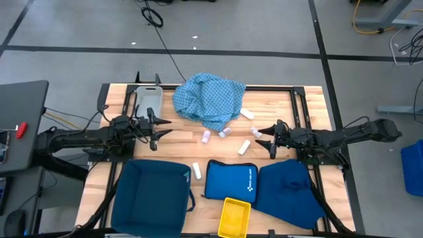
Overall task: Pick & place medical supplies in basket/bin
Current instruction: Put the white pill bottle into the gray bin
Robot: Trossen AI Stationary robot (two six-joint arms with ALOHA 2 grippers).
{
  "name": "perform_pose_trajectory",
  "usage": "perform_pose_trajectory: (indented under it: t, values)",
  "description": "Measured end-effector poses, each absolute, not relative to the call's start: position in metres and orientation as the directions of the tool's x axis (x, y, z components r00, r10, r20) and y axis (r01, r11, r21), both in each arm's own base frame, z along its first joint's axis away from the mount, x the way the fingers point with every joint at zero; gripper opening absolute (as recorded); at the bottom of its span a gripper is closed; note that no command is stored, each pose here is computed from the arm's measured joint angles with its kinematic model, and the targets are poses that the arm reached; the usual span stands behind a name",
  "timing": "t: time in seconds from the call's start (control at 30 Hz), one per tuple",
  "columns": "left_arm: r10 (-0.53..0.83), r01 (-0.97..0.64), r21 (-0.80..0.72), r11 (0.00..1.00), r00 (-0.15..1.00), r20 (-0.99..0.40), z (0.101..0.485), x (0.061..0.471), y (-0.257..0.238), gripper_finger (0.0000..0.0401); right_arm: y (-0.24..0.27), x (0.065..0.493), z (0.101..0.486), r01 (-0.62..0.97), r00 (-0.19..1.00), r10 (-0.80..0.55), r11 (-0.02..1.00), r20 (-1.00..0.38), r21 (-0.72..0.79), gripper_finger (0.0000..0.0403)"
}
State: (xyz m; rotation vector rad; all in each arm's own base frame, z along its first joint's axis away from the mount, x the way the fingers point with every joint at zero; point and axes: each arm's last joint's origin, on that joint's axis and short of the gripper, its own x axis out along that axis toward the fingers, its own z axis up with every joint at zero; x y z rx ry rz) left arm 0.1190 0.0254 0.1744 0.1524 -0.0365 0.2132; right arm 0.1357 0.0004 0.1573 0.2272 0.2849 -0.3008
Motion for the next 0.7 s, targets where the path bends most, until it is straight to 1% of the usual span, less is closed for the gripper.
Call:
perform_pose_trajectory:
  t: [0.23,0.33,0.47,0.57,0.7]
  values:
    - [0.21,-0.214,0.146,0.966,0.977,0.039,0.173,0.12,0.026,0.017,-0.005,0.164,0.174,0.341,0.875,-0.296,0.939,-0.382,0.053,0.027]
    - [0.26,-0.259,0.12,0.958,0.966,0.014,0.174,0.121,0.027,0.017,-0.007,0.179,0.181,0.329,0.862,-0.297,0.944,-0.411,0.008,0.027]
    - [0.341,-0.336,0.074,0.939,0.937,-0.08,0.182,0.127,0.031,0.0167,-0.011,0.195,0.182,0.342,0.812,-0.318,0.939,-0.49,-0.042,0.027]
    - [0.354,-0.35,0.052,0.935,0.921,-0.161,0.191,0.134,0.033,0.0162,-0.015,0.204,0.18,0.348,0.788,-0.329,0.935,-0.521,-0.066,0.027]
    - [0.35,-0.345,0.067,0.936,0.9,-0.26,0.202,0.147,0.036,0.0154,-0.017,0.212,0.178,0.338,0.769,-0.336,0.936,-0.543,-0.099,0.027]
